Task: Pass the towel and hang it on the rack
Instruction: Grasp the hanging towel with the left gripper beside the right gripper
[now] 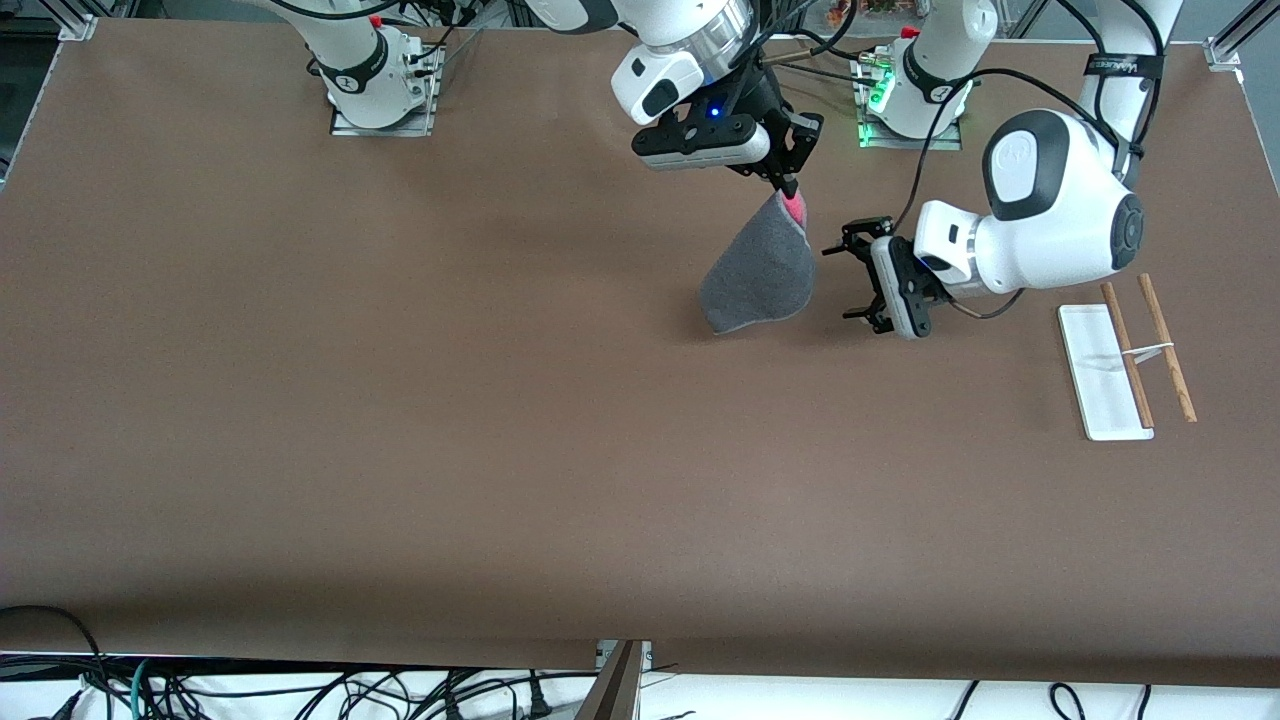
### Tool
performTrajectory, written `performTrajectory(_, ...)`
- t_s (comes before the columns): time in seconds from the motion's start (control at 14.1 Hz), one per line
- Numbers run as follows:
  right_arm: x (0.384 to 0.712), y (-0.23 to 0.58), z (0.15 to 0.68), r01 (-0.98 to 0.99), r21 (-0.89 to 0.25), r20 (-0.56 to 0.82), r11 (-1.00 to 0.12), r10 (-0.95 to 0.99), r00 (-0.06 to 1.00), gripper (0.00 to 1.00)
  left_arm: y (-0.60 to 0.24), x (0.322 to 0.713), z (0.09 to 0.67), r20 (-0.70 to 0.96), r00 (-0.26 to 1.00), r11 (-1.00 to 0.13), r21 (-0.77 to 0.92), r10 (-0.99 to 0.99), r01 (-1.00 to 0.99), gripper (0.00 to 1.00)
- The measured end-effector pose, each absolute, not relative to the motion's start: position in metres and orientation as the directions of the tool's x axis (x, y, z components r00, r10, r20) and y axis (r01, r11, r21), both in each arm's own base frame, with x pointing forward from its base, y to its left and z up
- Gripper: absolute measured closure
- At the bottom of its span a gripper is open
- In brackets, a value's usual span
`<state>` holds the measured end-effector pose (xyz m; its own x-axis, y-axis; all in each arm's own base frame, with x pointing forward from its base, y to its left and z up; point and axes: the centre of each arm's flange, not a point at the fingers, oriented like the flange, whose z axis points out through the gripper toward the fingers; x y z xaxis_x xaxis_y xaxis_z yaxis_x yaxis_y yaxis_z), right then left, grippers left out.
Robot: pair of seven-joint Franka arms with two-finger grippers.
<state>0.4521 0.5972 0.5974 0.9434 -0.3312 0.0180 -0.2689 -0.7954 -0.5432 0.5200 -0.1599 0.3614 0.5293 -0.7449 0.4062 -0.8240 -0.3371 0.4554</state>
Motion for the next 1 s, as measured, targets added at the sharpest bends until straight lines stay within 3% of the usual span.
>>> performTrajectory(0.36,0.452,0.597,0.597,-0.269,-0.543,0.018,-0.795,-0.331,0.943,0.98,-0.162,0.515,0.356,0.484,0.435,-0.234,0.42,-0.759,-0.877,0.0)
performTrajectory(1.0,0.452,0.597,0.597,-0.269,-0.544,0.018,-0.795,-0.332,0.943,0.98,-0.198,0.506,0.353,0.565,0.387,-0.192,0.374,-0.729,-0.907,0.0)
